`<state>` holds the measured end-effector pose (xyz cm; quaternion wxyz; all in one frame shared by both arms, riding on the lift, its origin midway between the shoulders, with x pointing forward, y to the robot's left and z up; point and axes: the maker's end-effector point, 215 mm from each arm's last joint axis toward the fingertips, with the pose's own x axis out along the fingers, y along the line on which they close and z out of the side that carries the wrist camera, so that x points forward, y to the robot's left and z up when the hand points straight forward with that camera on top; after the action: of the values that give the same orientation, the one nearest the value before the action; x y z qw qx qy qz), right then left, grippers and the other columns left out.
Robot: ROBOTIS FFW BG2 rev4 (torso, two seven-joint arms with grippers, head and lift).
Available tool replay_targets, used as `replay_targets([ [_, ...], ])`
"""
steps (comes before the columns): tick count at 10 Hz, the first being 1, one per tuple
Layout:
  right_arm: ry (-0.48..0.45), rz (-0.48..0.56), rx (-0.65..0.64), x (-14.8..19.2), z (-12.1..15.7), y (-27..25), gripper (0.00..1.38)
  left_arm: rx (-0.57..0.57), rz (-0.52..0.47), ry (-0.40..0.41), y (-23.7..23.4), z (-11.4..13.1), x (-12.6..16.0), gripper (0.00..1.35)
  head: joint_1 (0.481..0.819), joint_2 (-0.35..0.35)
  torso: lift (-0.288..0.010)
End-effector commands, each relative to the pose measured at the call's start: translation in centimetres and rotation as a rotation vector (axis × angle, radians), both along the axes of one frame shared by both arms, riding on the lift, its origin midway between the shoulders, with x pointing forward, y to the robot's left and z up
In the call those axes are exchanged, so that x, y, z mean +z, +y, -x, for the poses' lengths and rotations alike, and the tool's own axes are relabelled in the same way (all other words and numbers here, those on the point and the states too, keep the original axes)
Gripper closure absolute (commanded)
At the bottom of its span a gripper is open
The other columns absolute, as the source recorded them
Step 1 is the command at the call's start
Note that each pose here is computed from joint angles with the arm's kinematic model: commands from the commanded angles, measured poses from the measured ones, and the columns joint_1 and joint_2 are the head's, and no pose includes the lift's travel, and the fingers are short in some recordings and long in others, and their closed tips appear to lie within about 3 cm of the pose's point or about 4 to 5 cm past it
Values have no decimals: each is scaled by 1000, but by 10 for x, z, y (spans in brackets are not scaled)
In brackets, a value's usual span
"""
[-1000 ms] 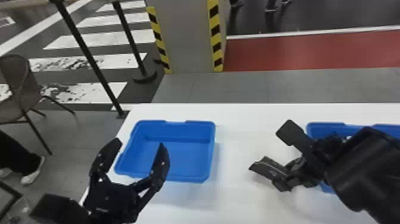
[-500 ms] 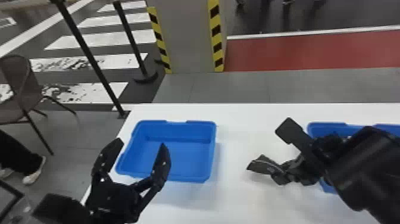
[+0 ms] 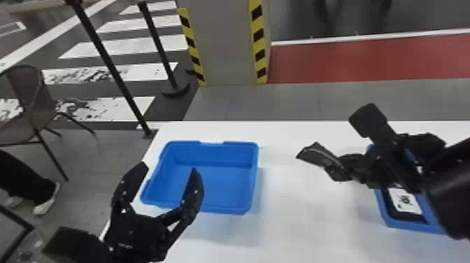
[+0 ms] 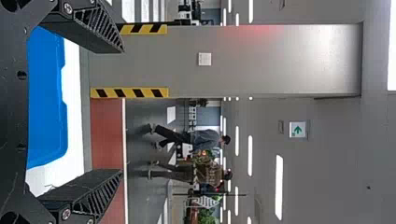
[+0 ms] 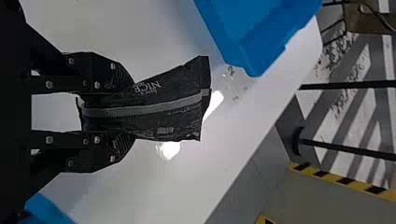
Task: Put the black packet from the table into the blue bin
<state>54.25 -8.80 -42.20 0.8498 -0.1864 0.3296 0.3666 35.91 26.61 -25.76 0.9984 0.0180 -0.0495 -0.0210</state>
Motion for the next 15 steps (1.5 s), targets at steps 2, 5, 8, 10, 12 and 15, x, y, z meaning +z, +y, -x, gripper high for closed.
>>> replay_targets([
  [2,-83,0,-280,28,-7,-120,901,0,0,2,0,1,-1,113,695,195,-110],
  [5,-13,92,-632,0,69,-283,901,3,10,3,2,2,-1,113,695,-21,-110],
  [8,-4,109,-647,-14,73,-300,134,0,7,3,0,2,-1,108,695,-159,-110],
  [10,-59,80,-601,-9,72,-289,25,3,8,-2,2,2,0,108,695,-165,-110],
  [12,-330,-32,-546,50,95,-251,76,7,9,-5,4,4,1,108,695,-153,-110],
  [15,-556,-287,-449,94,118,-204,99,11,6,-22,5,3,5,107,695,-75,-110],
])
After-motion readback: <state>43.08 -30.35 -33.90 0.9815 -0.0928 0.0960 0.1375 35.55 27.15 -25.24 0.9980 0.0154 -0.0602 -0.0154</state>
